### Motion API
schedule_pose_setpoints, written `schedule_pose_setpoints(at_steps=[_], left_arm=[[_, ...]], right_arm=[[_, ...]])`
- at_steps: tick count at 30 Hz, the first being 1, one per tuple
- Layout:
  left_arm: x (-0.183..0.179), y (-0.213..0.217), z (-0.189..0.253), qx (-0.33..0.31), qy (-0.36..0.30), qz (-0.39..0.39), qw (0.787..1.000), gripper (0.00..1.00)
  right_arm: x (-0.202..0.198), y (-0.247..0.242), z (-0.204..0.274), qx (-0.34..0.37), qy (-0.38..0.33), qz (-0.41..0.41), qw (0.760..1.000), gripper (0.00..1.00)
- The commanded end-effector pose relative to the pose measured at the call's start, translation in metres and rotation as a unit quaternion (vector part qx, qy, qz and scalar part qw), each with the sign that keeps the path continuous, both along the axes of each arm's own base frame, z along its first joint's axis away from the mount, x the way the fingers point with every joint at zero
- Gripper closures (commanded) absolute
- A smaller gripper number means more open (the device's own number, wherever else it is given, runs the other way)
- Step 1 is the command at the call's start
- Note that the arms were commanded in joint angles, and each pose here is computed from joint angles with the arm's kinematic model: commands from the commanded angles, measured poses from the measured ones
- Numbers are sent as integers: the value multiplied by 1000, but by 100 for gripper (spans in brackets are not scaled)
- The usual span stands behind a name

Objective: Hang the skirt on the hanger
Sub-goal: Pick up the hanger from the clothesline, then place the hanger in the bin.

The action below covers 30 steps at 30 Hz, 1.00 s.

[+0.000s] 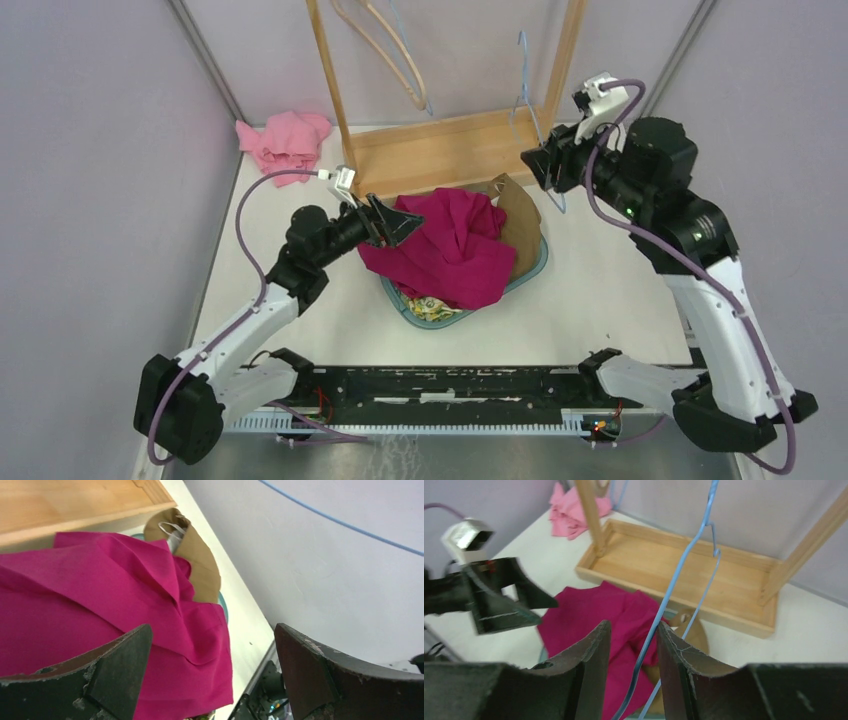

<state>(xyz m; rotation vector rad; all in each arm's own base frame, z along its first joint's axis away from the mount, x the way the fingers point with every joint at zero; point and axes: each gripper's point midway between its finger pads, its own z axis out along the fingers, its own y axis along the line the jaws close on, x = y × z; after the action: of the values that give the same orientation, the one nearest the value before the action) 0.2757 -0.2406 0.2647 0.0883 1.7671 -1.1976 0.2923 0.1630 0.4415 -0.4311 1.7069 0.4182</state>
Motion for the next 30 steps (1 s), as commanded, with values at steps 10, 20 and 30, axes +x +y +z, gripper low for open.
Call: schedule_pose_setpoints(at_steps=[10, 20, 30], left_arm=[[-61, -7, 31, -220, -57, -115, 967, 1], [-72, 7, 35, -297, -53, -111, 947, 1], [-50, 17, 35, -289, -61, -34, 955, 1]], right_arm=[[-134, 53, 16, 190, 117, 262, 939, 99], [-140, 74, 44, 292, 125, 326, 890, 99], [-133, 86, 41, 342, 154, 349, 859, 99]])
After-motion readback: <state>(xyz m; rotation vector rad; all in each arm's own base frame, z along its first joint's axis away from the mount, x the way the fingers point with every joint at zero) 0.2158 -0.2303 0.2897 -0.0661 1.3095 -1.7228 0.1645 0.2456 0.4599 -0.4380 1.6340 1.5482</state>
